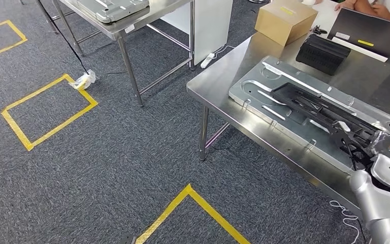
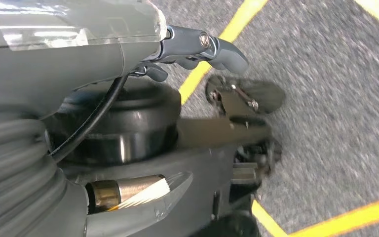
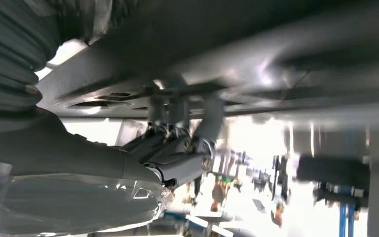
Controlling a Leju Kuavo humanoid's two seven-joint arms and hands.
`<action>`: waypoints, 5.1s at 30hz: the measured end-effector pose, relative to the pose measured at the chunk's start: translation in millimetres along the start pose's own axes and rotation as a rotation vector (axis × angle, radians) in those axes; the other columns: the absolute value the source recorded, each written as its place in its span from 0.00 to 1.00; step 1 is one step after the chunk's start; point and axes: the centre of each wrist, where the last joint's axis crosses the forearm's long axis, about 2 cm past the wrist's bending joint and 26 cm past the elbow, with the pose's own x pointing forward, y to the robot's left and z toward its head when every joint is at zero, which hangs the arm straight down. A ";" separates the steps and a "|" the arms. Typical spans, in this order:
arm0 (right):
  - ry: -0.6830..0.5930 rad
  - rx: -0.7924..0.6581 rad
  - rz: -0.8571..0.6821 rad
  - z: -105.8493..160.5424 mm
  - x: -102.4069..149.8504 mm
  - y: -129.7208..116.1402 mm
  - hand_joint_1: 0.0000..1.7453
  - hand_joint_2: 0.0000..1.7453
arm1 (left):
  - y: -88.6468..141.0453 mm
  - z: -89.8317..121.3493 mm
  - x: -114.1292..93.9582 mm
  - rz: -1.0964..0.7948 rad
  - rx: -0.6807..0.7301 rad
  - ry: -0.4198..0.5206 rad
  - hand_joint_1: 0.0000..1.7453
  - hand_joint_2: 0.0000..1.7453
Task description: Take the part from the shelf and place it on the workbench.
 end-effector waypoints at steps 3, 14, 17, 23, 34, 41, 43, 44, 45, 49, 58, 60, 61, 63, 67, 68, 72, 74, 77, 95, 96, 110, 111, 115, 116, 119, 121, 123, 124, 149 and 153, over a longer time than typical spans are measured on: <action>0.010 0.038 -0.017 4.1 4.3 7.4 0.00 0.00 | -0.2 0.0 0.6 0.001 0.000 0.003 0.00 1.00; 0.017 0.106 -0.062 8.0 13.0 16.8 0.00 0.00 | 0.3 -0.5 2.7 0.021 -0.010 0.004 0.00 0.00; -0.002 0.097 -0.071 7.3 17.2 15.3 0.00 0.00 | 0.8 -0.6 2.8 0.026 -0.010 0.005 0.00 0.00; -0.076 0.006 -0.076 8.5 36.2 -0.7 0.00 0.00 | 2.8 -0.8 1.9 0.039 -0.008 0.009 0.00 0.00; -0.225 -0.211 -0.113 37.3 72.8 -36.3 0.00 0.00 | 5.6 -0.3 -2.1 0.056 -0.003 0.010 0.00 0.00; -0.559 -0.329 -0.287 94.7 106.2 -58.2 0.00 0.00 | 11.0 1.8 -14.9 0.018 -0.024 0.050 0.00 0.00; -0.714 -0.307 -0.379 118.0 123.4 -64.2 0.00 0.00 | 16.5 1.8 -20.0 0.003 -0.042 0.049 0.00 0.00; -0.792 -0.300 -0.410 130.1 132.9 -67.0 0.00 0.00 | 19.0 1.7 -21.5 -0.003 -0.047 0.045 0.00 0.00; -0.863 -0.302 -0.427 142.6 142.0 -69.1 0.00 0.00 | 20.9 1.5 -22.2 -0.007 -0.051 0.041 0.00 0.00; -1.044 -0.324 -0.450 186.5 167.6 -70.0 0.00 0.00 | 25.2 0.8 -22.6 -0.018 -0.057 0.031 0.00 0.00; -1.180 -0.247 -0.495 217.6 179.6 -62.4 0.00 0.00 | 26.7 0.2 -21.7 -0.019 -0.064 0.003 0.00 0.00; -1.283 -0.111 -0.547 247.7 188.5 -49.2 0.00 0.00 | 27.6 -1.2 -17.9 -0.012 -0.067 -0.024 0.00 0.00; -1.313 -0.046 -0.568 260.6 191.2 -41.9 0.00 0.00 | 28.2 -1.8 -16.7 -0.009 -0.065 -0.028 0.00 0.00; -1.325 -0.006 -0.581 270.0 192.6 -34.8 0.00 0.00 | 29.1 -1.9 -17.9 -0.007 -0.060 -0.023 0.00 0.00; -1.331 0.030 -0.583 276.8 192.6 -26.9 0.00 0.00 | 29.8 -2.3 -17.8 -0.006 -0.056 -0.019 0.00 0.00; -1.329 0.038 -0.584 277.2 192.6 -25.8 0.00 0.25 | 30.0 -2.3 -18.2 -0.006 -0.055 -0.017 0.00 0.00; -1.276 0.147 -0.571 279.8 191.9 -12.5 0.00 1.00 | 30.1 -2.7 -16.5 -0.005 -0.053 -0.017 0.00 0.00; -1.184 0.246 -0.516 281.6 188.7 15.4 0.00 1.00 | 29.8 -3.1 -14.4 -0.004 -0.049 -0.013 0.00 0.00; -0.993 0.390 -0.391 280.7 172.1 79.8 0.00 1.00 | 29.2 -3.4 -12.5 -0.003 -0.037 0.014 0.00 0.00; 0.543 1.440 -0.621 389.2 -28.6 250.9 0.00 1.00 | 29.1 -5.0 -6.0 -0.071 -0.041 0.047 0.00 1.00; 0.531 1.471 -0.624 393.7 -26.5 251.2 0.00 1.00 | 29.7 -5.1 -5.9 -0.077 -0.043 0.046 0.00 1.00; 0.451 1.633 -0.556 398.9 -7.5 250.0 0.00 1.00 | 24.9 -7.2 11.0 -0.145 -0.041 0.065 0.00 1.00; 0.450 1.634 -0.555 399.5 -7.8 250.0 0.00 1.00 | 24.7 -7.3 11.8 -0.147 -0.041 0.063 0.00 1.00; 0.450 1.637 -0.547 400.8 -8.5 250.2 0.00 1.00 | 24.2 -7.2 11.5 -0.156 -0.042 0.065 0.00 1.00; 0.450 1.635 -0.545 400.7 -8.5 250.2 0.00 1.00 | 24.0 -7.1 11.5 -0.159 -0.042 0.065 0.00 1.00; 0.451 1.630 -0.537 400.1 -7.9 250.2 0.00 1.00 | 23.3 -7.2 12.7 -0.166 -0.041 0.063 0.00 1.00; 0.451 1.625 -0.535 398.9 -6.9 250.0 0.00 1.00 | 23.4 -7.1 11.8 -0.169 -0.040 0.065 0.00 1.00; 0.449 1.620 -0.534 397.6 -5.5 249.8 0.00 1.00 | 23.7 -7.0 10.8 -0.172 -0.040 0.068 0.00 1.00; 0.449 1.619 -0.534 397.4 -5.1 249.7 0.00 1.00 | 23.6 -7.0 11.3 -0.173 -0.040 0.067 0.00 1.00; 0.456 1.612 -0.516 395.6 -4.2 249.6 0.00 1.00 | 20.6 -7.9 20.8 -0.184 -0.035 0.066 0.00 1.00; 0.451 1.611 -0.519 393.8 -2.4 249.3 0.00 1.00 | 21.6 -7.5 17.0 -0.189 -0.033 0.071 0.00 1.00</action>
